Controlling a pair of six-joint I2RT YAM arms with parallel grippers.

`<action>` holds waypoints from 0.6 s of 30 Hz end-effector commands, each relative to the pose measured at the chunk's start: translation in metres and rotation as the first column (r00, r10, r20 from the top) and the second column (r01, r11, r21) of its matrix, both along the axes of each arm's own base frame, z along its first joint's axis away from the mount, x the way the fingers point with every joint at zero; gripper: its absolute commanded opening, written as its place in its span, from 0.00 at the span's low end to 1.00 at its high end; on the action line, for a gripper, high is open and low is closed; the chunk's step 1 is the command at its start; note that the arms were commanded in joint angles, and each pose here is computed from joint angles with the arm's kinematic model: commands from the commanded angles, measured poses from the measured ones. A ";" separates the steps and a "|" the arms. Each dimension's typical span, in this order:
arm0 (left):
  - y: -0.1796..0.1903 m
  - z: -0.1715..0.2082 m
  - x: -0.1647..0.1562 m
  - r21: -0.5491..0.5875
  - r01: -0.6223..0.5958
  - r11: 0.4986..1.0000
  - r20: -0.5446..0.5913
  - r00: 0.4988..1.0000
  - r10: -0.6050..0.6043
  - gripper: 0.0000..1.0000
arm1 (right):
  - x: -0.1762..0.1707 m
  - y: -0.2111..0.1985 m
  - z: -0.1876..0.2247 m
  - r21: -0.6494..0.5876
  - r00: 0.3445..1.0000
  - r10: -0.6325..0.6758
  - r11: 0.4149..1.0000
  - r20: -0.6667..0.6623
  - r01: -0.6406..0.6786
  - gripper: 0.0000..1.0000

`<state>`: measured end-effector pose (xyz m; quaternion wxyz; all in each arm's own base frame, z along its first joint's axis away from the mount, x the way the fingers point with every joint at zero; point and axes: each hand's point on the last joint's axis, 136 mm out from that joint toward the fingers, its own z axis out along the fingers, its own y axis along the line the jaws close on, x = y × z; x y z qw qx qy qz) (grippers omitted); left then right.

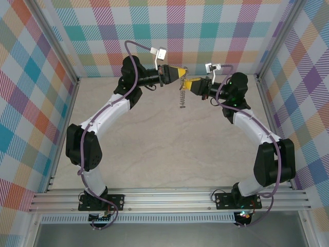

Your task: Put the keys on the keyring

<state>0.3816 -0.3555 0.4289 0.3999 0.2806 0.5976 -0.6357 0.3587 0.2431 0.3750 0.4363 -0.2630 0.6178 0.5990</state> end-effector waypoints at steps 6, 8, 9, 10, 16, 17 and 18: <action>0.004 0.029 -0.015 -0.031 0.003 1.000 0.119 0.993 0.001 0.00 | -0.010 -0.003 0.002 -0.058 0.999 -0.034 0.998 0.005 0.034 0.00; 0.006 0.029 -0.014 -0.028 -0.004 1.000 0.121 0.993 0.007 0.00 | -0.010 -0.005 0.002 -0.071 0.999 -0.050 0.996 0.005 0.050 0.00; 0.007 0.028 -0.014 -0.027 -0.006 1.000 0.123 0.992 0.009 0.00 | -0.010 -0.006 0.002 -0.077 0.998 -0.056 0.995 0.003 0.057 0.00; 0.008 0.027 -0.013 -0.026 -0.007 1.000 0.121 0.993 0.011 0.00 | -0.010 -0.007 0.002 -0.083 0.998 -0.062 0.995 0.002 0.062 0.00; 0.008 0.024 -0.014 -0.018 -0.005 1.000 0.123 0.992 0.007 0.00 | -0.009 -0.011 0.002 -0.122 0.996 -0.085 0.989 0.000 0.084 0.00; 0.008 0.023 -0.014 -0.016 -0.005 1.000 0.122 0.993 0.007 0.00 | -0.009 -0.011 0.002 -0.129 0.996 -0.089 0.988 0.001 0.088 0.00; 0.009 0.022 -0.013 -0.013 -0.008 1.000 0.123 0.992 0.010 0.00 | -0.009 -0.012 0.002 -0.137 0.996 -0.093 0.986 0.002 0.093 0.00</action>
